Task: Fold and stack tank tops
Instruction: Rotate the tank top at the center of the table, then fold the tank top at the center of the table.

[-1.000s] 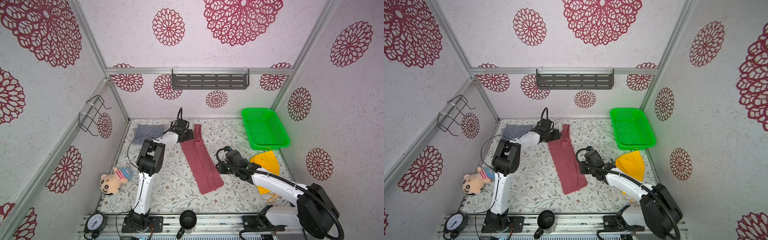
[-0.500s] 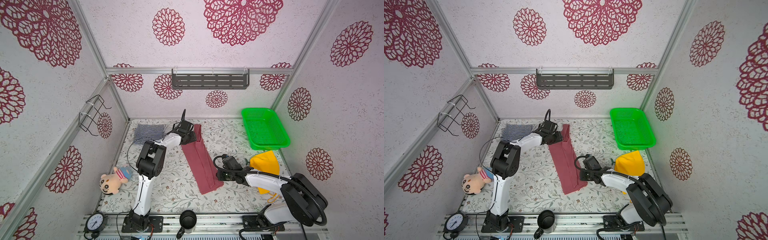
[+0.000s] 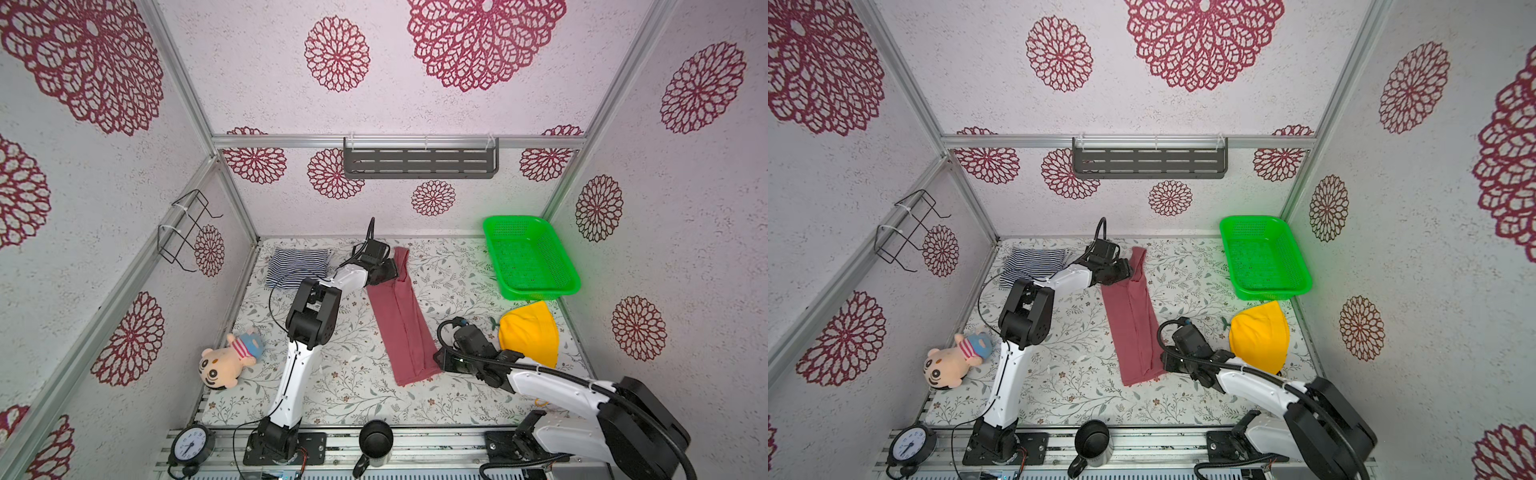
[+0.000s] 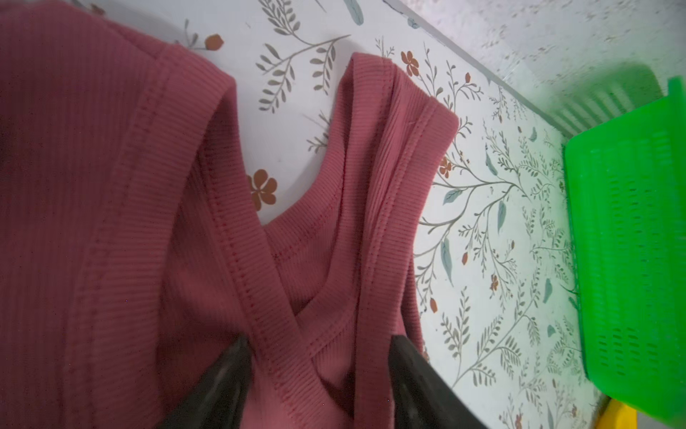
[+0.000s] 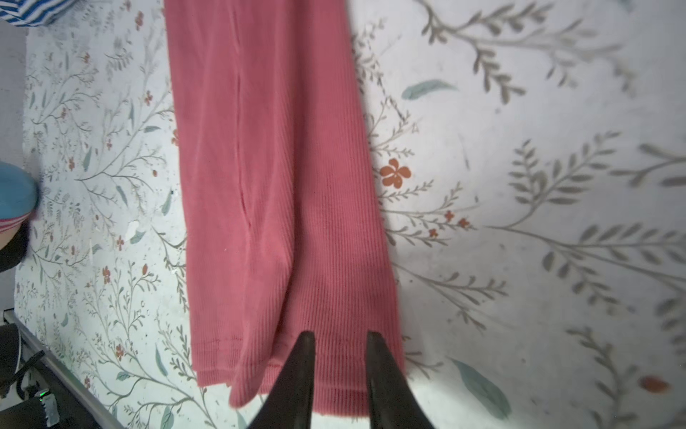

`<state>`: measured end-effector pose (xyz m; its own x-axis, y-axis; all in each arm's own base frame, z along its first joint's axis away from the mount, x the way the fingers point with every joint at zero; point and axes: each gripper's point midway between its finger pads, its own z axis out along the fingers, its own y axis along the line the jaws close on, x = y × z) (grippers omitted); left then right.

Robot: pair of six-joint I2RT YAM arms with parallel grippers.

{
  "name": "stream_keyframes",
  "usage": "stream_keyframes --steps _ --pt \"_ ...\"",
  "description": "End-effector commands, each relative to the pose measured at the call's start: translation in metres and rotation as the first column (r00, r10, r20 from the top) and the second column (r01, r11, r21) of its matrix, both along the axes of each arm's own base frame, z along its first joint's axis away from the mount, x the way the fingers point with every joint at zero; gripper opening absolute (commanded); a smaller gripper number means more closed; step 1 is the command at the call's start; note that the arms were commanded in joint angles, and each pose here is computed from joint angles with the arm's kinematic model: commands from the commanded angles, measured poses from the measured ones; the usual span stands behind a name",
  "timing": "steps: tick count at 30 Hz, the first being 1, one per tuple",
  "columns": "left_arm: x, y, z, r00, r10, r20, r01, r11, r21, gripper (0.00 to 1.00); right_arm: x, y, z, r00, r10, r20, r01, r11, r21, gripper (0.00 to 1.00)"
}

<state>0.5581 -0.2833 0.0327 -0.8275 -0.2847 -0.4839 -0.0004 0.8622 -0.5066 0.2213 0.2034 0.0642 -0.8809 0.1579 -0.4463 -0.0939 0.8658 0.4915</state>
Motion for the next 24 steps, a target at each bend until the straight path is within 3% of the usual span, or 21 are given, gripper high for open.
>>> stream_keyframes --steps 1,5,8,10,13,16,24 --pt "-0.003 -0.001 0.022 0.998 -0.06 0.03 0.059 0.998 0.026 0.71 0.0 -0.02 0.009 0.998 -0.063 -0.01 0.063 0.997 -0.041 0.44" --pt "-0.022 0.016 0.075 0.994 -0.06 0.091 0.054 0.996 0.067 0.85 -0.007 -0.024 0.002 0.998 -0.028 -0.062 0.022 0.995 -0.096 0.55" --pt "-0.058 0.034 0.101 0.996 -0.04 0.086 0.033 0.995 0.09 0.86 -0.01 -0.013 0.0 0.994 0.028 -0.108 -0.036 0.996 -0.079 0.52" --pt "-0.091 0.042 0.115 0.997 -0.029 0.075 0.023 0.996 0.087 0.84 -0.012 -0.009 -0.001 0.99 0.055 -0.128 -0.065 0.995 -0.078 0.44" --pt "-0.148 0.047 0.1 1.0 -0.022 -0.012 0.022 0.997 0.08 0.78 -0.011 -0.005 -0.002 0.987 0.081 -0.136 -0.093 0.992 -0.082 0.32" --pt "-0.193 0.043 0.075 0.995 -0.023 -0.097 0.029 0.998 0.059 0.71 -0.009 0.002 -0.006 0.983 0.105 -0.149 -0.116 0.991 -0.067 0.31" --pt "-0.244 0.012 0.022 0.972 -0.049 -0.23 0.061 0.997 0.047 0.52 -0.006 0.001 -0.023 0.982 0.089 -0.166 -0.105 0.99 -0.095 0.41"
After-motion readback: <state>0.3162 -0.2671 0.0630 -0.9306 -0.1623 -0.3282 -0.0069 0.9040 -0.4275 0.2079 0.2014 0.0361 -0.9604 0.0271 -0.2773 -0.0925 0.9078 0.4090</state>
